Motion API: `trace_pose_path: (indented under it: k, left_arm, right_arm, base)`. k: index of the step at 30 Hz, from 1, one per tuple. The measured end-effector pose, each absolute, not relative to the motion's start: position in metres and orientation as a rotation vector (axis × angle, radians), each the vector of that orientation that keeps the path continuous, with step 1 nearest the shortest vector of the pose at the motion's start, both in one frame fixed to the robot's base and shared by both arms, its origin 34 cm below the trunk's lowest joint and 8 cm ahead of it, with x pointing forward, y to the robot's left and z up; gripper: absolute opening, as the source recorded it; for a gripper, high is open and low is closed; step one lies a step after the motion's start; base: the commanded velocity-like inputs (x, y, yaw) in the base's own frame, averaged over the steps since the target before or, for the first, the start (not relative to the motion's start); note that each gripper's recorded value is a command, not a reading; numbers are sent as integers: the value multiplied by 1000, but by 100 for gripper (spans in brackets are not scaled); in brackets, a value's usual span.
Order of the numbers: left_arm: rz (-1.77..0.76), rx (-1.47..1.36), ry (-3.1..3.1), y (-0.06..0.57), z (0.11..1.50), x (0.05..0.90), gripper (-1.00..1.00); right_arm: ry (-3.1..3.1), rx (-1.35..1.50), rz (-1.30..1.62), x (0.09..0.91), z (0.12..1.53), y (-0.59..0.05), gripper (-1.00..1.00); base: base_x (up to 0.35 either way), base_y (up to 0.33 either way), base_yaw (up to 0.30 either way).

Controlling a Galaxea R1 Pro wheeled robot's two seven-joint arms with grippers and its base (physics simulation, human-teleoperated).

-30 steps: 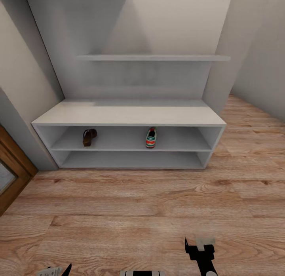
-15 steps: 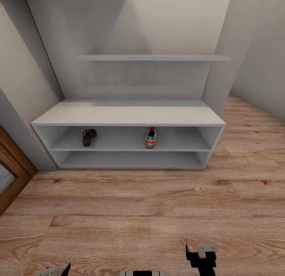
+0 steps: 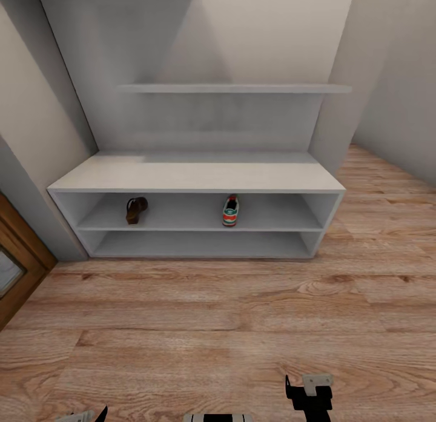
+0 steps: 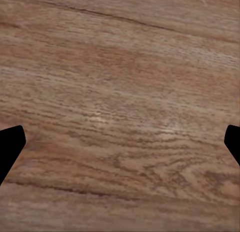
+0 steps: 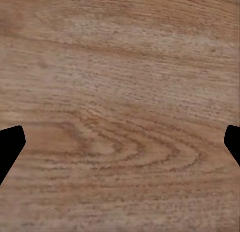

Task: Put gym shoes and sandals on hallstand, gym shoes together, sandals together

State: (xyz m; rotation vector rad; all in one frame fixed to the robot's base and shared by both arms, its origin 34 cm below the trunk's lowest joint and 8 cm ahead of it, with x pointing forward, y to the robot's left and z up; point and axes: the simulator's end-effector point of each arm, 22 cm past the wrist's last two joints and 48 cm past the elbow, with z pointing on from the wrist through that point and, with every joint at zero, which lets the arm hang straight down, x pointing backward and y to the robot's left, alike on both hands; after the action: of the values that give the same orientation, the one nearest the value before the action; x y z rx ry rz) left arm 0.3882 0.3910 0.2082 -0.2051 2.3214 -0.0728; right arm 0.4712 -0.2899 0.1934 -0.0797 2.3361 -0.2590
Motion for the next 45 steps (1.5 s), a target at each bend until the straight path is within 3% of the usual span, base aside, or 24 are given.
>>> trace_pose_path:
  k: [45]
  left_arm:
    - [-51, -197, 2310, 394, 213, 393, 100]
  right_arm:
    - [2315, -70, -309, 471, 202, -321, 100]
  base:
    - [0, 0, -268]
